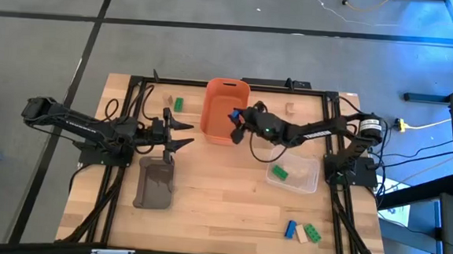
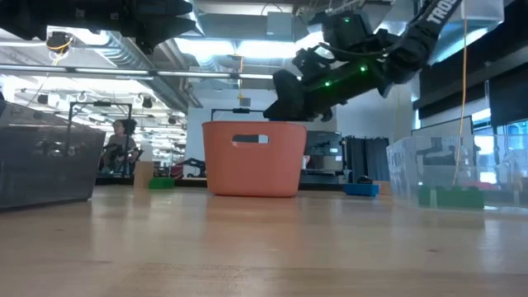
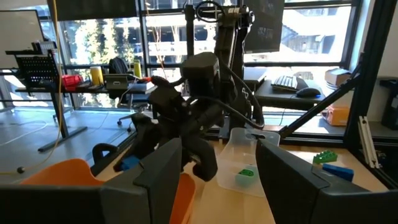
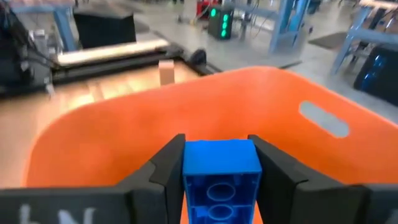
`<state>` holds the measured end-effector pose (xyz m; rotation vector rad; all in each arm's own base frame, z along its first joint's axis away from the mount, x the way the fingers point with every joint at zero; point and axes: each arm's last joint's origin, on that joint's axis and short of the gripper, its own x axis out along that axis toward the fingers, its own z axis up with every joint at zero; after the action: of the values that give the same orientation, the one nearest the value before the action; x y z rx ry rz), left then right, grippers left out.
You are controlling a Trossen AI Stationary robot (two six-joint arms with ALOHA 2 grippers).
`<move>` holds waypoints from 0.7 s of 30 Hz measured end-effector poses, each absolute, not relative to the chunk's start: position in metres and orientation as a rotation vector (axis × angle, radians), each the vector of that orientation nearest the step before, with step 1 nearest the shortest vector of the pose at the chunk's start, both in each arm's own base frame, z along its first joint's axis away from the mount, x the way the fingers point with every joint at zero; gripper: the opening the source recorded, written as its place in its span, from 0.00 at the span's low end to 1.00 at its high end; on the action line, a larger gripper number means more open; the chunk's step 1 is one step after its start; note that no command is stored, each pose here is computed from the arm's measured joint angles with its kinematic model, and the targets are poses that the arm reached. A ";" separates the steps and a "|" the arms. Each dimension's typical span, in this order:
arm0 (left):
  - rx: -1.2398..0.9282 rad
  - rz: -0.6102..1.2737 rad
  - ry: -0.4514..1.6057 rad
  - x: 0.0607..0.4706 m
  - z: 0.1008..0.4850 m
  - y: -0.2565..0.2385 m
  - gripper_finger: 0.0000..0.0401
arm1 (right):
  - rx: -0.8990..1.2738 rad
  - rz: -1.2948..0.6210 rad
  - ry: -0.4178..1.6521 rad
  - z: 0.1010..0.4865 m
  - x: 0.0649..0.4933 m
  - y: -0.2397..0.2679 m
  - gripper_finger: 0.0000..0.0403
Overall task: Sort & place blocks by color
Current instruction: Put the top left blue game piece into the orange bin, then put the top blue game piece into the orange bin
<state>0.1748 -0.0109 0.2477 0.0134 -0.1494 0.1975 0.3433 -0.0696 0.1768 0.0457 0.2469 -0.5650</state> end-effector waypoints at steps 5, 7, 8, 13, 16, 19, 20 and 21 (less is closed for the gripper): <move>0.013 0.197 -0.149 0.175 0.248 -0.011 0.50 | 0.041 -0.563 0.285 0.183 0.350 -0.071 0.37; 0.013 0.197 -0.150 0.175 0.248 -0.011 0.50 | 0.043 -0.552 0.290 0.184 0.351 -0.071 0.45; 0.013 0.197 -0.149 0.175 0.248 -0.011 0.50 | 0.044 -0.545 0.290 0.184 0.352 -0.070 0.49; 0.004 0.197 -0.150 0.175 0.248 -0.011 0.50 | 0.040 -0.539 0.286 0.186 0.353 -0.070 0.68; 0.004 0.197 -0.148 0.175 0.247 -0.011 0.50 | 0.007 -0.534 0.307 0.188 0.351 -0.070 0.73; 0.009 0.196 -0.120 0.175 0.245 -0.011 0.50 | -0.067 -0.556 0.379 0.201 0.340 -0.069 0.74; 0.011 0.196 -0.113 0.175 0.244 -0.011 0.50 | -0.082 -0.575 0.407 0.208 0.334 -0.069 0.75; 0.011 0.196 -0.109 0.175 0.244 -0.011 0.50 | -0.095 -0.597 0.435 0.214 0.327 -0.068 0.75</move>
<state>0.1754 -0.0109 0.2437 0.0106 -0.1094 0.1959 0.3270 -0.0680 0.2142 -0.0947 0.4351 -0.5972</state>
